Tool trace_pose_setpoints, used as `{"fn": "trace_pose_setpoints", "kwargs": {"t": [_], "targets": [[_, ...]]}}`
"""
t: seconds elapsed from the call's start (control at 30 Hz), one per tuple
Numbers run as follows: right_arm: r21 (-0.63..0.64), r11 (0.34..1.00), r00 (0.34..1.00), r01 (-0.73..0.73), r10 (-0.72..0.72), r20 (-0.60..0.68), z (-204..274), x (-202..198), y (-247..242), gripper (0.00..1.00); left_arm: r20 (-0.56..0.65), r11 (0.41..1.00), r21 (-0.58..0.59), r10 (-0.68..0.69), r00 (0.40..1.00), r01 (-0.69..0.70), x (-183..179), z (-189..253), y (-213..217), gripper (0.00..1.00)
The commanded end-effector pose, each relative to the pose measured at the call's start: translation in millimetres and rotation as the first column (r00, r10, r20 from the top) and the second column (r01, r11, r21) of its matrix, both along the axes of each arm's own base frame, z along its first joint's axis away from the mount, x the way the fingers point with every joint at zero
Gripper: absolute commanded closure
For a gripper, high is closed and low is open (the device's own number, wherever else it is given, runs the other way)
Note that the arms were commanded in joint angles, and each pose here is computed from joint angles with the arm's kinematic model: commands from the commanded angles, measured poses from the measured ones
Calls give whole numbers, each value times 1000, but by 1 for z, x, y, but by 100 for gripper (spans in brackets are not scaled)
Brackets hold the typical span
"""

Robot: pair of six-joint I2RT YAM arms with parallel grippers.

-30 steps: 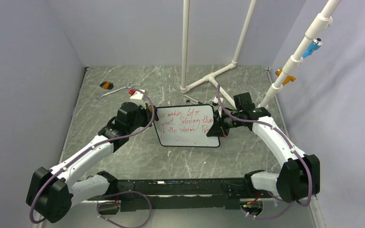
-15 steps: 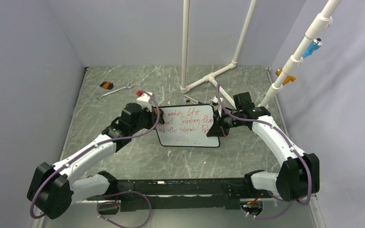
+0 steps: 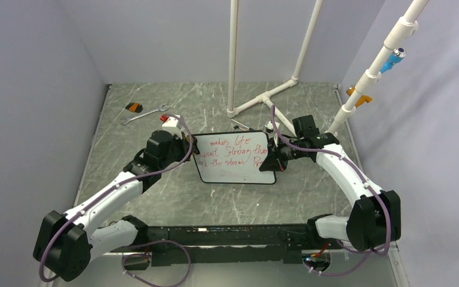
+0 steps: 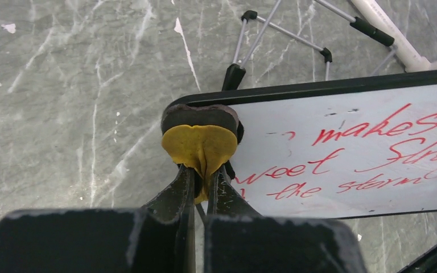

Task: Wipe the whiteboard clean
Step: Erase the whiteboard at the center of the board.

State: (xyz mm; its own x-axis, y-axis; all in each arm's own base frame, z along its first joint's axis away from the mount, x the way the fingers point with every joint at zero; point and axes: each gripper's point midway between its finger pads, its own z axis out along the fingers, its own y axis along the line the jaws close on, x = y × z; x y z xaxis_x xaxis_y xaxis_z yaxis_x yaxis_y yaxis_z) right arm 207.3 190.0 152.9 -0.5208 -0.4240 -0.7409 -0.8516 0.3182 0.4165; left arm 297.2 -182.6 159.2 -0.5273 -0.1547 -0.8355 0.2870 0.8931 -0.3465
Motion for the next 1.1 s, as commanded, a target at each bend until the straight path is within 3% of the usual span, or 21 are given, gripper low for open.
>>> {"fn": "trace_pose_setpoints", "kwargs": {"t": [0.0, 0.27, 0.5, 0.77, 0.9, 1.07], "targets": [[14, 991, 991, -130, 129, 44, 2, -18, 7, 100, 42, 996, 32, 83, 996, -84, 18, 0, 21, 100], [13, 991, 990, -137, 136, 42, 1, -18, 7, 100, 1, 991, -40, -129, 992, 129, -8, -5, -27, 100], [17, 990, 989, -141, 140, 44, 2, -20, 7, 100, -66, 998, -42, -48, 997, 46, -17, -30, -25, 100], [19, 989, 989, -143, 142, 45, 3, -20, 7, 100, -40, 990, 48, 134, 990, -132, 14, -23, 33, 100], [16, 990, 989, -139, 138, 48, 2, -19, 7, 100, -41, 990, 56, 129, 991, -126, 25, -17, 40, 100], [16, 990, 990, -137, 136, 48, 2, -19, 7, 100, -15, 1000, 12, 28, 999, -28, 23, 1, 22, 100]]}}
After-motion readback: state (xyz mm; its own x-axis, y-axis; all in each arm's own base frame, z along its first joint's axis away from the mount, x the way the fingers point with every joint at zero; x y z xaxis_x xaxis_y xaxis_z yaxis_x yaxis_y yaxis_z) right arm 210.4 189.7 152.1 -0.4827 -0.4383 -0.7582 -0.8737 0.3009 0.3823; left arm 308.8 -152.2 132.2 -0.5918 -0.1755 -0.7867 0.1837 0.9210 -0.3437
